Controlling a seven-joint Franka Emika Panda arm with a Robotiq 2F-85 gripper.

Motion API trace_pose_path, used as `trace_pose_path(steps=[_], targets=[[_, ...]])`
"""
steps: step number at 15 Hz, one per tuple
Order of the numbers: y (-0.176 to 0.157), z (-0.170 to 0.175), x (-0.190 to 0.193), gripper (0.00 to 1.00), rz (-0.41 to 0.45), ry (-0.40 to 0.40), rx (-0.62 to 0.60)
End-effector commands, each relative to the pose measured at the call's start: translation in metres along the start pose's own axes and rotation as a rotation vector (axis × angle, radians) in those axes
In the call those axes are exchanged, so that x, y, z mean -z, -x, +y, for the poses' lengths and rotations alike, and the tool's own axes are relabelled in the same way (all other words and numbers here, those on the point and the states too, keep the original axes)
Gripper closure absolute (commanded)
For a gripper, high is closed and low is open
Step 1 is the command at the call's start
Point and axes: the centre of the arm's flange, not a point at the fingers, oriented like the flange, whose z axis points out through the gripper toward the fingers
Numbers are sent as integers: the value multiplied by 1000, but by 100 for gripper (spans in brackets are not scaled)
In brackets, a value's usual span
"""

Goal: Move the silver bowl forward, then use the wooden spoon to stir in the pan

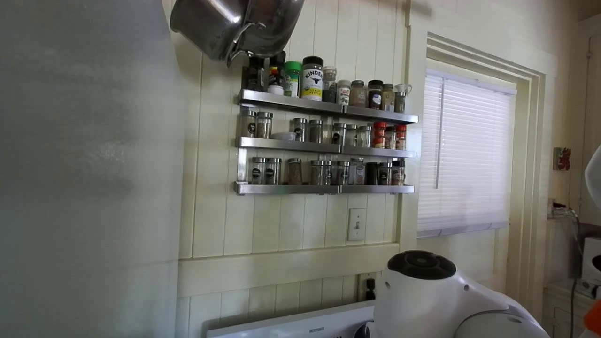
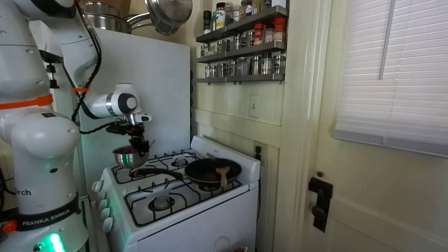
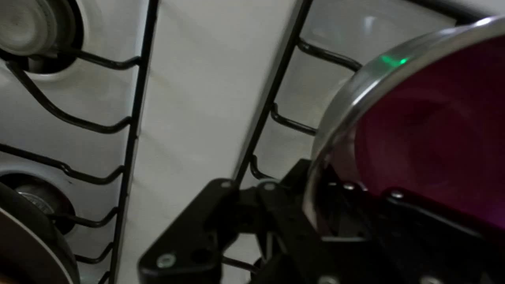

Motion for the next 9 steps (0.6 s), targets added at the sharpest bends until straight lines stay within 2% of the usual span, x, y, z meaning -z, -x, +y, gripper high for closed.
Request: trace_pose_path(steps=[1,4,9], targets=[[33,7,7,98,82,-41,54],[33,8,8,98,114,-77,99],[26,24,3,98,114,-102,68]])
